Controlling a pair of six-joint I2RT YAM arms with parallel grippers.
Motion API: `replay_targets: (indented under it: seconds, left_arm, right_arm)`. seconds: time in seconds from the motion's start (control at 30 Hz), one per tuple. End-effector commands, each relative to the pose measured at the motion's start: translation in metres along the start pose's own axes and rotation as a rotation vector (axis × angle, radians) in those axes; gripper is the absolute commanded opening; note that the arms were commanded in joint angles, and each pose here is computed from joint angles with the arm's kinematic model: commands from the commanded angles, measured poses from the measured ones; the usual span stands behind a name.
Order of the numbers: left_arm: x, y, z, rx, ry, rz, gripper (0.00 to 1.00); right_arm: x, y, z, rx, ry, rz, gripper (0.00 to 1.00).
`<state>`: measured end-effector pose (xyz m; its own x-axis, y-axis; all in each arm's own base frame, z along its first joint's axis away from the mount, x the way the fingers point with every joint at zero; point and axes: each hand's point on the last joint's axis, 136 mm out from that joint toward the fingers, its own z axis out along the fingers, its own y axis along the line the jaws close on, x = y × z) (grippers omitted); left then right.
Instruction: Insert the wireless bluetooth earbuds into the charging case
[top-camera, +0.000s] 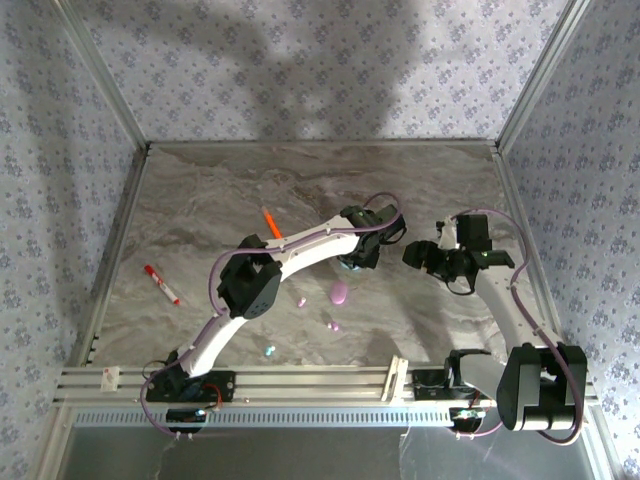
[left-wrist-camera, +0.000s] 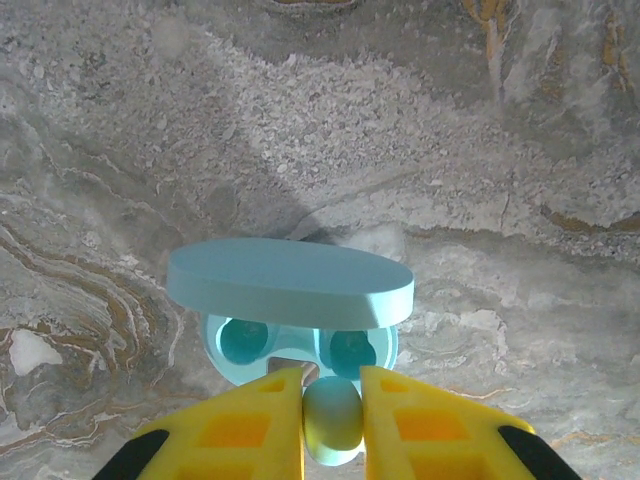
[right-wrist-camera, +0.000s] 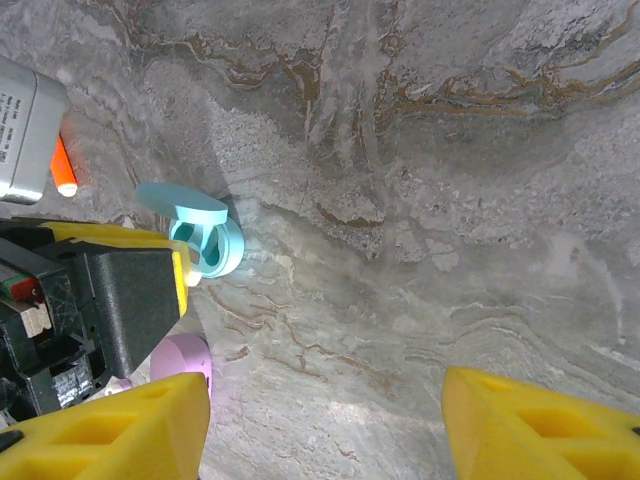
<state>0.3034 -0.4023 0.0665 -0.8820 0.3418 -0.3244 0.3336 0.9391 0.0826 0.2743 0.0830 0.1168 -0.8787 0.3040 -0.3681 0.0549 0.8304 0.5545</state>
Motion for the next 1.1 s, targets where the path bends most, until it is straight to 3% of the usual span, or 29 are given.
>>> replay_targets:
  seconds: [0.0, 1.07]
  left_arm:
    - [0.001, 0.005, -0.001, -0.025, -0.005, -0.008, 0.20]
    - [0.002, 0.002, 0.028, -0.015, 0.028, -0.021, 0.21]
  right_arm:
    - [0.001, 0.002, -0.002, -0.020, 0.000, -0.015, 0.65]
    - [0.003, 0.001, 0.001, -0.022, 0.005, -0.013, 0.65]
